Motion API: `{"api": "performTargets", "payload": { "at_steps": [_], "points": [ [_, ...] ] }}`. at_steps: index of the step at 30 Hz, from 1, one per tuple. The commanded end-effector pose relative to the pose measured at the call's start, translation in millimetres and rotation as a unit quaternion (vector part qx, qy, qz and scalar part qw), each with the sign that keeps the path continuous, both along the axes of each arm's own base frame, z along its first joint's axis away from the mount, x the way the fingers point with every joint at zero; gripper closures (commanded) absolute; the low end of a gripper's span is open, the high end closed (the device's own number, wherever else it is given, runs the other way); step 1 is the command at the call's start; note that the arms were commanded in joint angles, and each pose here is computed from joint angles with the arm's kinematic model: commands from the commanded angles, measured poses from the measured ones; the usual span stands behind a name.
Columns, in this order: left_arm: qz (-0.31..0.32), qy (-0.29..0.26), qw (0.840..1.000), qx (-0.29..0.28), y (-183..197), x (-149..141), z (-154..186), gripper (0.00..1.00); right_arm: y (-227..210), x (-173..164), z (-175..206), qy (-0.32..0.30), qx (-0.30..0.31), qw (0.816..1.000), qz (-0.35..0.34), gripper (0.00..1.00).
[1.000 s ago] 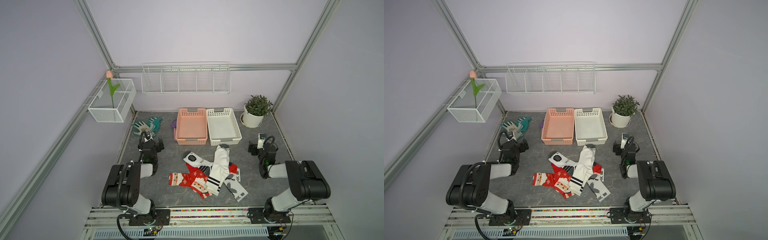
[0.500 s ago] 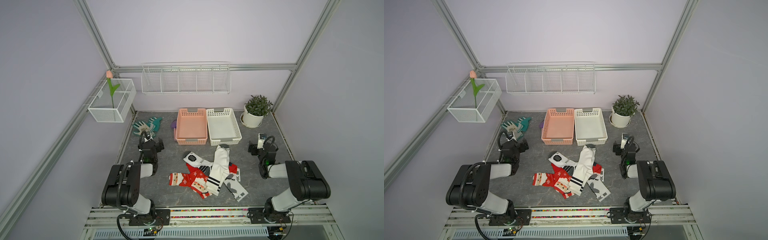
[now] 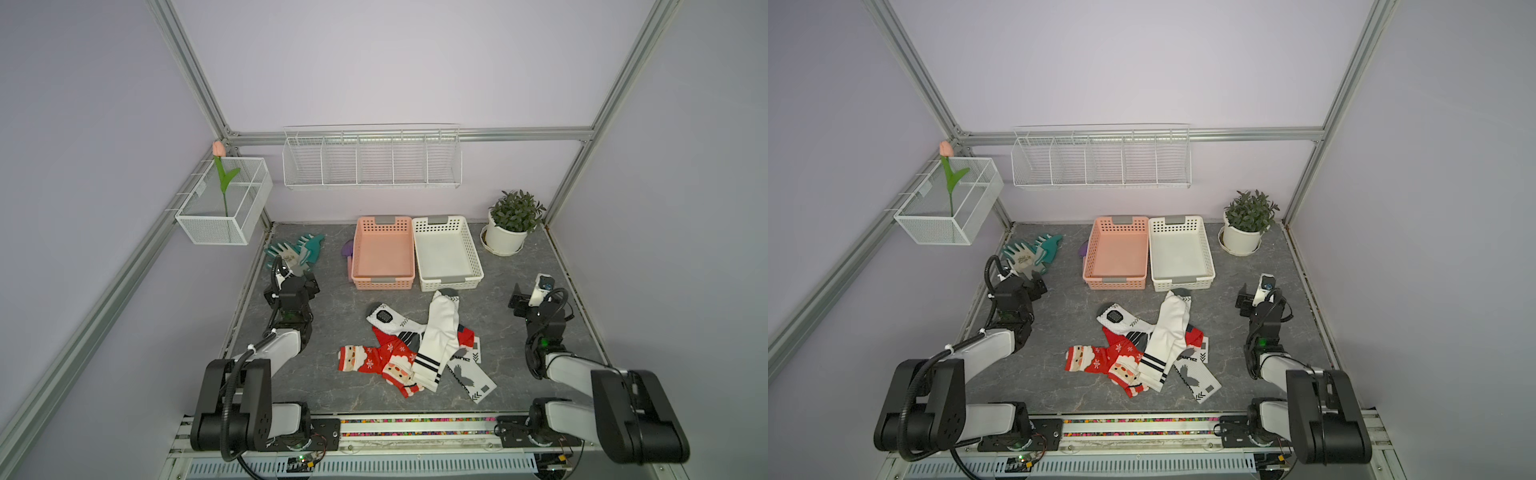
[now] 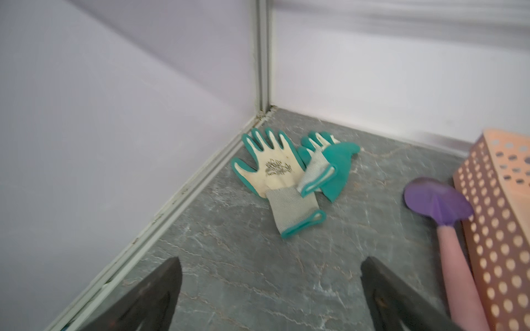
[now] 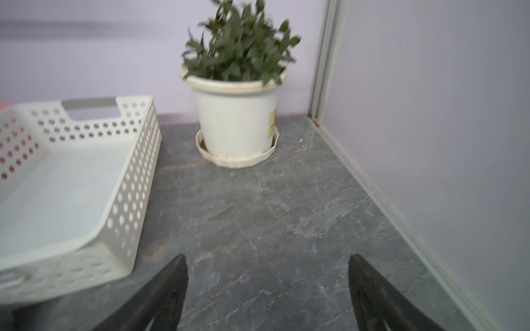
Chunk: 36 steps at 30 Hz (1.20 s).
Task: Sort the socks into the basket by color
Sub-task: Pick up the sock at the center of the board.
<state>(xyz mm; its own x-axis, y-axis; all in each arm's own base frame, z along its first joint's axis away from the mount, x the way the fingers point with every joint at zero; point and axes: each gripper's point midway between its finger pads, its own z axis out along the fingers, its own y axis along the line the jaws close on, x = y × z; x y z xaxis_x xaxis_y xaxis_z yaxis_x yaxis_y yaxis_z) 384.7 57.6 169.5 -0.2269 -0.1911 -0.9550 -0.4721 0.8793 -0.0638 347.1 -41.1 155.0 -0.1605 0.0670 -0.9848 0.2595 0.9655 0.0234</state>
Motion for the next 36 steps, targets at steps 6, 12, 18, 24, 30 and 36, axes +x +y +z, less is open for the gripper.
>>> {"api": "performTargets", "payload": {
  "at_steps": [6, 12, 18, 24, 30, 36],
  "points": [
    [0.272, 0.055, 0.944, -0.182, 41.4, -71.7, 3.2, 0.01, 4.1, -14.4, 65.5, 0.044, 0.108, 0.993, -0.013, 0.11],
    [0.018, 0.068, 0.965, -0.254, -31.6, -21.3, 11.2, 0.00, 57.3, -19.9, 54.2, 0.149, 0.189, 0.964, 0.111, 0.11],
    [-0.036, 0.068, 0.977, -0.197, -55.6, -22.6, 42.5, 0.01, 62.7, -18.3, -2.7, 0.331, 0.231, 0.912, 0.076, 0.11],
    [-0.096, 0.027, 0.977, -0.190, -79.0, -28.8, 69.8, 0.00, 93.7, -21.1, -2.7, 0.357, 0.292, 0.876, 0.138, 0.11],
    [-0.144, 0.042, 0.968, -0.203, -96.6, -35.6, 90.4, 0.01, 85.6, -43.9, -27.7, 0.452, 0.265, 0.845, 0.103, 0.11],
    [-0.164, 0.036, 0.966, -0.196, -99.5, -43.5, 113.5, 0.01, 84.9, -64.8, -32.6, 0.476, 0.250, 0.837, 0.100, 0.11]
  ]
}}
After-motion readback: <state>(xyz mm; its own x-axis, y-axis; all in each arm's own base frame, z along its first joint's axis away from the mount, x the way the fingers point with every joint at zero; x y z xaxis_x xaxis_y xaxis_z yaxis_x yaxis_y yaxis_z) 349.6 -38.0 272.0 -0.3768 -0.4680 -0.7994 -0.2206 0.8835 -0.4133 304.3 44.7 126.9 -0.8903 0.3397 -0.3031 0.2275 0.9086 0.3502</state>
